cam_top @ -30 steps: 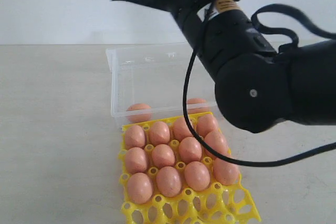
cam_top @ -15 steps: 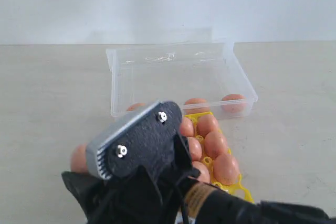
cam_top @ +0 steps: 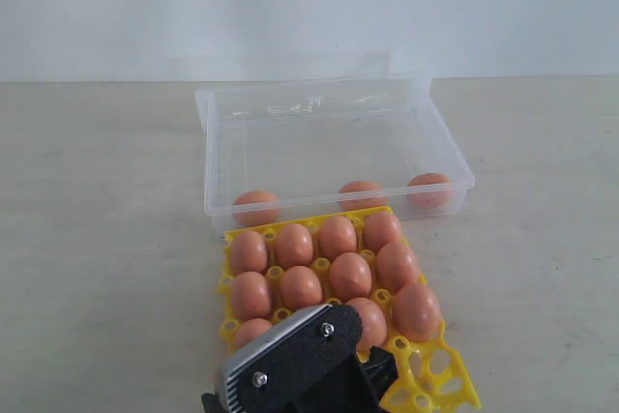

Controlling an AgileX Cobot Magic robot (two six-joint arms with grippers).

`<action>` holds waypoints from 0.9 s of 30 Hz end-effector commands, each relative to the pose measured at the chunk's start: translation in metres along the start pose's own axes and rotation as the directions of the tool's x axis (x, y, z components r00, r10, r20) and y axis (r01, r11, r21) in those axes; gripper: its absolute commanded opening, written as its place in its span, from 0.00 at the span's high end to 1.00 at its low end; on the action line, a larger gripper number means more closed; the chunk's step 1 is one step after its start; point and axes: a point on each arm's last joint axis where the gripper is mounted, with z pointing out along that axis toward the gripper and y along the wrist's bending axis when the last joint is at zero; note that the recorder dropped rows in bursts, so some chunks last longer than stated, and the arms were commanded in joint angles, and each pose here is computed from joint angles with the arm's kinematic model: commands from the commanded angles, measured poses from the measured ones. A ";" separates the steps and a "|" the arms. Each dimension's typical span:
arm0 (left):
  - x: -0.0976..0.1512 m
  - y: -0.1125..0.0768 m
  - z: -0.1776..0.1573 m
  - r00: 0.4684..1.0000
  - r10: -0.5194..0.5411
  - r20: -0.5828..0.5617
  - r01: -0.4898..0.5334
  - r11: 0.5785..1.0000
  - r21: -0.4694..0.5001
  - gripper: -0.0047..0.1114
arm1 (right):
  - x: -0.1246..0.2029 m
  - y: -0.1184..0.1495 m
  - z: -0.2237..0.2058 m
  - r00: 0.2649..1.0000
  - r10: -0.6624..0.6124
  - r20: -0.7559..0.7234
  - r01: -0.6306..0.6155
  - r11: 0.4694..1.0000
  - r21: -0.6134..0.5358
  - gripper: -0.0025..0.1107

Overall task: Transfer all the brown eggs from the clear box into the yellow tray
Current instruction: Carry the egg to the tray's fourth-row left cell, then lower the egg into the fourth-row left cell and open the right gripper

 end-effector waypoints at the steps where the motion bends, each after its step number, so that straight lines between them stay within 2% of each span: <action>1: 0.000 0.000 0.000 1.000 0.008 0.009 -0.008 1.000 0.001 0.92 | 0.000 0.000 0.001 1.000 0.014 0.015 -0.014 1.000 -0.003 0.98; 5: 0.000 0.000 0.000 1.000 0.008 0.009 -0.008 1.000 0.001 0.92 | 0.003 0.000 0.001 1.000 0.011 -0.016 -0.011 1.000 -0.006 0.95; 9: 0.000 0.000 0.000 1.000 0.008 0.009 -0.008 1.000 0.001 0.92 | 0.003 0.000 0.001 0.999 -0.031 -0.018 0.030 1.000 -0.006 0.76; 12: 0.000 0.000 0.000 1.000 0.008 0.009 -0.008 1.000 0.001 0.92 | 0.004 -0.001 0.001 0.998 -0.057 -0.019 0.057 0.998 0.004 0.69; 27: 0.000 0.000 0.000 1.000 0.008 0.009 -0.008 1.000 0.001 0.92 | 0.006 -0.002 0.000 0.993 -0.111 -0.052 0.111 0.994 0.008 0.68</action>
